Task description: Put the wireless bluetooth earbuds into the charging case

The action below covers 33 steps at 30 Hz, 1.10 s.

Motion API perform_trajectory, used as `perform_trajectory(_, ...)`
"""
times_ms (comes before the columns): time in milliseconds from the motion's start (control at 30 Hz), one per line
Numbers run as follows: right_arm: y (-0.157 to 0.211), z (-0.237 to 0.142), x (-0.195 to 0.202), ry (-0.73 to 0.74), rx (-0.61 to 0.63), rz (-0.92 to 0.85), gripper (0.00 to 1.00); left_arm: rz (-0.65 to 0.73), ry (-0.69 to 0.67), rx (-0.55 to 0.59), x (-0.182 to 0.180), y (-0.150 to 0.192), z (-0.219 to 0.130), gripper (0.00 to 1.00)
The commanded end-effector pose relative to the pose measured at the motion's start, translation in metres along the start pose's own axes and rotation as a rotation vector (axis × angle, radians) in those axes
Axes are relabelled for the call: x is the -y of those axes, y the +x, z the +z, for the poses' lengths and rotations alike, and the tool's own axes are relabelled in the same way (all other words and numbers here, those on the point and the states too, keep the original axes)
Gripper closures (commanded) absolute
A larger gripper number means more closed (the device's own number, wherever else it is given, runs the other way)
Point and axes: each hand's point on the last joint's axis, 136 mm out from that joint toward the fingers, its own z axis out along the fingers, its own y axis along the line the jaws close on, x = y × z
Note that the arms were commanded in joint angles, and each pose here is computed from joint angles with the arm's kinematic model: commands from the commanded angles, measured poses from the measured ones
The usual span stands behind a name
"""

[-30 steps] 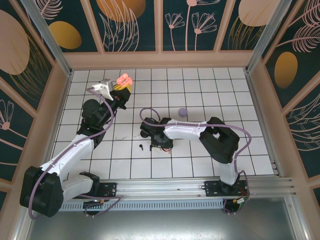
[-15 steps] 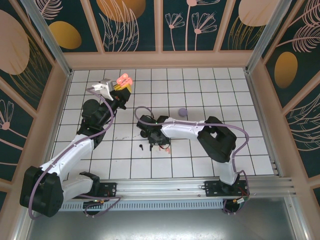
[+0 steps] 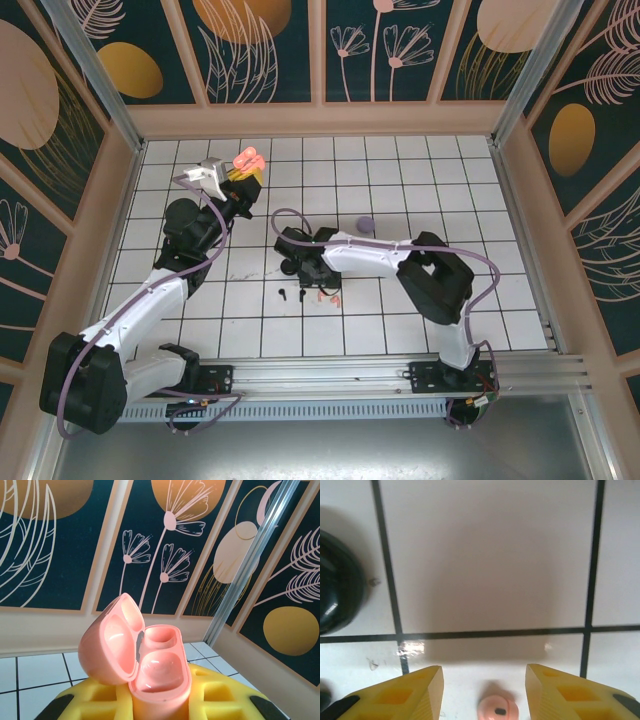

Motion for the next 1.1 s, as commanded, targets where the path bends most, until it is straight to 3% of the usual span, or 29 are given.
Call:
perform_trajectory(0, 0.011, -0.008, 0.007, -0.018, -0.04, 0.089, 0.53, 0.006, 0.03, 0.057, 0.009, -0.016, -0.003, 1.0)
perform_trajectory(1067, 0.033, 0.019, 0.01, 0.022, -0.14, 0.082, 0.62, 0.018, 0.024, 0.067, 0.008, -0.016, -0.005, 1.0)
